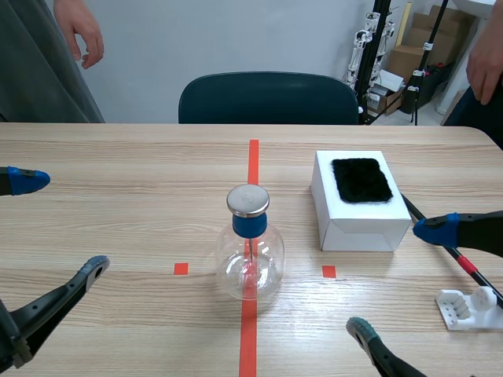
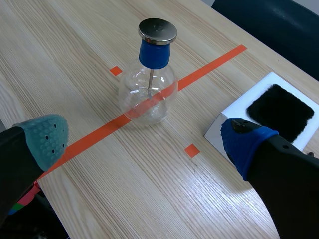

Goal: Do the electroscope experiment. return to the home posture

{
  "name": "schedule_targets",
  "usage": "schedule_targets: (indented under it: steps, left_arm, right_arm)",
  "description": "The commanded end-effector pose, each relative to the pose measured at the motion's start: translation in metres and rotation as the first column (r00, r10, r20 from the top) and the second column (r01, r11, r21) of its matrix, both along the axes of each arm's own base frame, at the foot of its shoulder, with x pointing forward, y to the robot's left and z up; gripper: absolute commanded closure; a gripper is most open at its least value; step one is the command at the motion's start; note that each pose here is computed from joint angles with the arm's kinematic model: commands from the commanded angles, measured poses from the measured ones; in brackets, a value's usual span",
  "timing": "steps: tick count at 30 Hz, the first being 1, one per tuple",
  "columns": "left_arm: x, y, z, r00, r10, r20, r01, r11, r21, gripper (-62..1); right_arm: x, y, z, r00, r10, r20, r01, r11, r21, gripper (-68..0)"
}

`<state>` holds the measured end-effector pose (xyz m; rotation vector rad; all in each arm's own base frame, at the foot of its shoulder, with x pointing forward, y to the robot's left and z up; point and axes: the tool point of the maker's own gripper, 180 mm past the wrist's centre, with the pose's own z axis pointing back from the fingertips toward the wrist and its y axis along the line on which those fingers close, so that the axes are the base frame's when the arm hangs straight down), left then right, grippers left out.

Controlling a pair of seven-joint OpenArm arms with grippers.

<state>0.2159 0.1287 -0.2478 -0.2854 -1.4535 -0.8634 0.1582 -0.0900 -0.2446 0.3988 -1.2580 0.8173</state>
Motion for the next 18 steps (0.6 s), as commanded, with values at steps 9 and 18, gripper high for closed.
schedule_targets:
  steps: [9,18]
  left_arm:
    - [0.0024,0.0013,0.0074,1.000,0.001,0.027,-0.001,1.000,-0.008,-62.3]
    - [0.0010,0.0003,0.0042,1.000,-0.011,0.027,0.011,1.000,0.020,-62.3]
  right_arm:
    - [0.0021,0.0027,0.0079,1.000,0.006,0.020,-0.007,1.000,0.018,-63.2]
    - [0.0021,0.0028,0.0080,1.000,0.007,0.021,-0.007,1.000,0.018,-63.2]
